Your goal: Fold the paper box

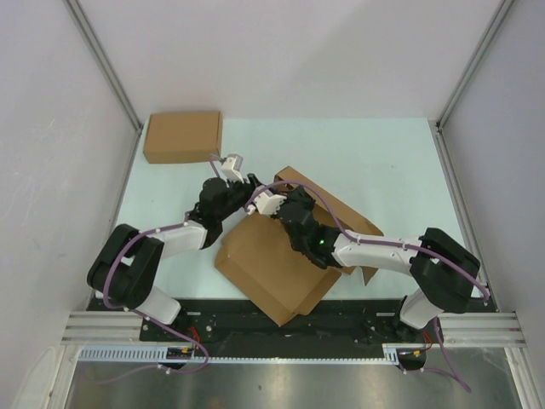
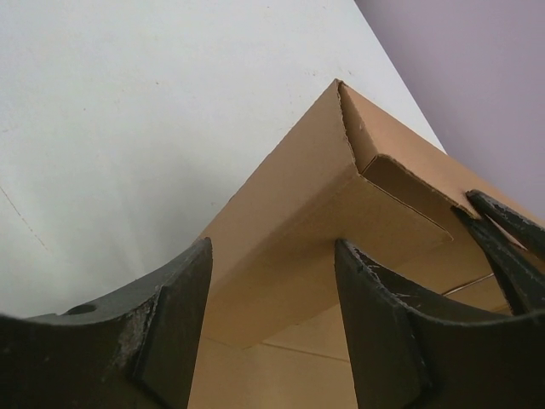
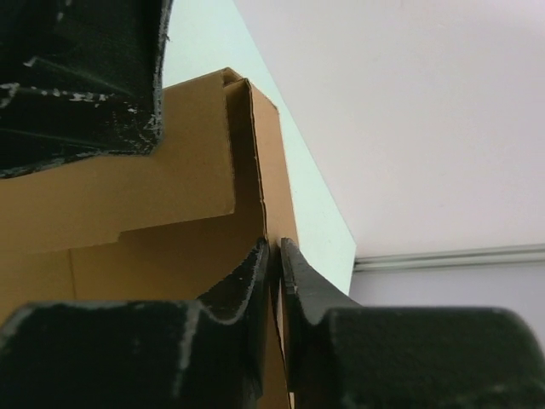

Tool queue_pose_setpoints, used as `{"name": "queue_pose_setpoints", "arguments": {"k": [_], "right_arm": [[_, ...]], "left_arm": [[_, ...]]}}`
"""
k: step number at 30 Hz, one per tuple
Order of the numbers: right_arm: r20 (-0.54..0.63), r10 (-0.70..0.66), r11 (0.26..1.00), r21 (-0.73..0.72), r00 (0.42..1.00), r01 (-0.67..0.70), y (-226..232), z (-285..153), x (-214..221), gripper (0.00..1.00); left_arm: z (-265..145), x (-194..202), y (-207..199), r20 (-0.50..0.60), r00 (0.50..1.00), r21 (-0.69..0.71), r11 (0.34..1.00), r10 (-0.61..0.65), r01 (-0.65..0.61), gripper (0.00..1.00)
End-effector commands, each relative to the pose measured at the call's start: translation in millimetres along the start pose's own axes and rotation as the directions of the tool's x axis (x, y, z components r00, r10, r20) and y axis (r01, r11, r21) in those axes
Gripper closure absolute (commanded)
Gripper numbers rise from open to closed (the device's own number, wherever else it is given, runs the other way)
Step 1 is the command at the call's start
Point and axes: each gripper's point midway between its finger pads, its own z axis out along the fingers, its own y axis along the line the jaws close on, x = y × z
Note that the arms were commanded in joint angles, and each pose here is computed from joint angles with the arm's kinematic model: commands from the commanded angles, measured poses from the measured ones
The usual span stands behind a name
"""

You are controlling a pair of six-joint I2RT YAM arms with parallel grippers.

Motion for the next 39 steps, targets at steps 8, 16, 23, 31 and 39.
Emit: {"name": "queue_pose_setpoints", "arguments": {"k": [8,16,23,31,39], "right_arm": [[0.024,0.186,0.978,-0.099,0.982,-0.183,0.9,-15.4,-17.6,0.46],[0.014,0.315,0.942,-0.127,0.949,-0.311,-16.0,-17.0,-25.1,0.39],[0.040,0.400,0.906,-0.171,0.916,-0.388,-33.4,-19.9,-38.9,0.39],[-0.004,0.545,0.835,-0.088,0.838,-0.544,-66.2,-4.9,-19.4,0.38],[-0.141,0.822,0.567,0.123,0.551,-0.814,-121.6,62.8,94.4,0.35]], "left_arm": [[-2.7,6.9,-14.0,0.019,0.999,0.069,0.997,0.025,-0.027,0.40],[-2.6,12.5,-9.6,0.037,0.999,0.069,0.998,-0.008,0.005,0.47],[-1.9,13.5,-9.5,0.043,0.999,0.075,0.997,-0.015,0.012,0.50],[-4.0,11.3,-5.7,0.062,0.998,0.049,0.999,-0.019,0.016,0.51],[-11.9,-5.5,0.6,0.120,0.992,-0.027,0.999,-0.032,0.036,0.50]]}}
